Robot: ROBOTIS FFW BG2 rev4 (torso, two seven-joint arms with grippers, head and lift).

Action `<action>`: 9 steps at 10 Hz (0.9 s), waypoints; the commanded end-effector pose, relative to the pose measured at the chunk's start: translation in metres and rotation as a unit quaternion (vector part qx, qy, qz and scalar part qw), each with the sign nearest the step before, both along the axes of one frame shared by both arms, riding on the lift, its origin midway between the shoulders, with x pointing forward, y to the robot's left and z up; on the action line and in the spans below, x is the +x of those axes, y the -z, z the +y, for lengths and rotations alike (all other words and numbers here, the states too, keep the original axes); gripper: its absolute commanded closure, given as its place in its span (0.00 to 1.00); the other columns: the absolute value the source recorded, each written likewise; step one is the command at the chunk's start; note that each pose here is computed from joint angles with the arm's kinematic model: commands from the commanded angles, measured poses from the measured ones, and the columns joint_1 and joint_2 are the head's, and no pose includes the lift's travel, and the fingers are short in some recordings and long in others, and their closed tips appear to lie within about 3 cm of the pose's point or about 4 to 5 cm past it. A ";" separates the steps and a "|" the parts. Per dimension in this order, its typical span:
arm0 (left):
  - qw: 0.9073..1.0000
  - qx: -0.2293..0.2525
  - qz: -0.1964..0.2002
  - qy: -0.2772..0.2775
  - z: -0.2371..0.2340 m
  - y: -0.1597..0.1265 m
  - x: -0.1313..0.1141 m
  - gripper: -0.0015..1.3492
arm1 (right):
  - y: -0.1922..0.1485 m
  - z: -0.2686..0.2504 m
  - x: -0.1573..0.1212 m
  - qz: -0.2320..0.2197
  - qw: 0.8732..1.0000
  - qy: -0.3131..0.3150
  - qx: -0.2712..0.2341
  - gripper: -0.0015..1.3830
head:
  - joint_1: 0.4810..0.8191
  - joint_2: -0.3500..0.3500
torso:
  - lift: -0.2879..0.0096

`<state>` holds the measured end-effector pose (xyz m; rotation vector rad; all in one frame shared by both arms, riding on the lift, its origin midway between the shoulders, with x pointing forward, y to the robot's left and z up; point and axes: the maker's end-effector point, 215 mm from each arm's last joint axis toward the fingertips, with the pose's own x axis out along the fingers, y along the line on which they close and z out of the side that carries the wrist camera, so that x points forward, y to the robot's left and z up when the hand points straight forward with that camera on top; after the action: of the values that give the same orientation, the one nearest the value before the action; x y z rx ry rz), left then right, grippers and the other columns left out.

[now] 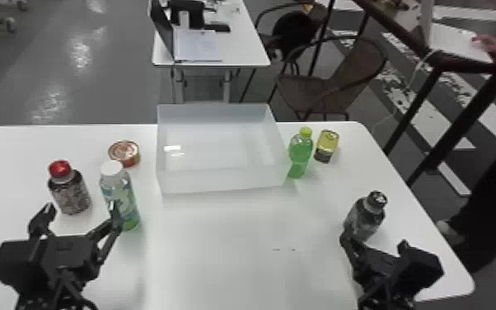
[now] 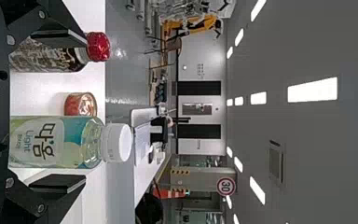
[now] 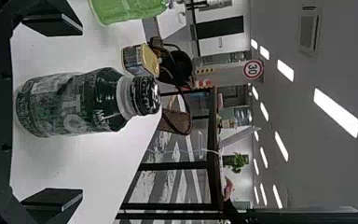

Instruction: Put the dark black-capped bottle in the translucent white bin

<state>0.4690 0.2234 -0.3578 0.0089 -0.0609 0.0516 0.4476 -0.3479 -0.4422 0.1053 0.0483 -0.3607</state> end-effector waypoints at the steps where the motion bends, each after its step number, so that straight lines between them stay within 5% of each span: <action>1: 1.000 -0.002 -0.001 -0.002 0.001 -0.001 0.000 0.19 | 0.000 -0.001 0.021 -0.004 1.000 -0.012 -0.008 0.06 | 0.63 0.28 | 0.65; 9: 1.000 -0.007 0.002 -0.007 0.007 0.003 -0.004 0.19 | 0.004 -0.044 0.059 -0.002 0.999 0.001 -0.043 0.06 | 0.63 0.26 | 0.65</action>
<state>0.4649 0.2306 -0.3606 -0.0014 -0.0573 0.0656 0.5031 -0.3841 -0.4453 0.0217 0.0285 -0.3587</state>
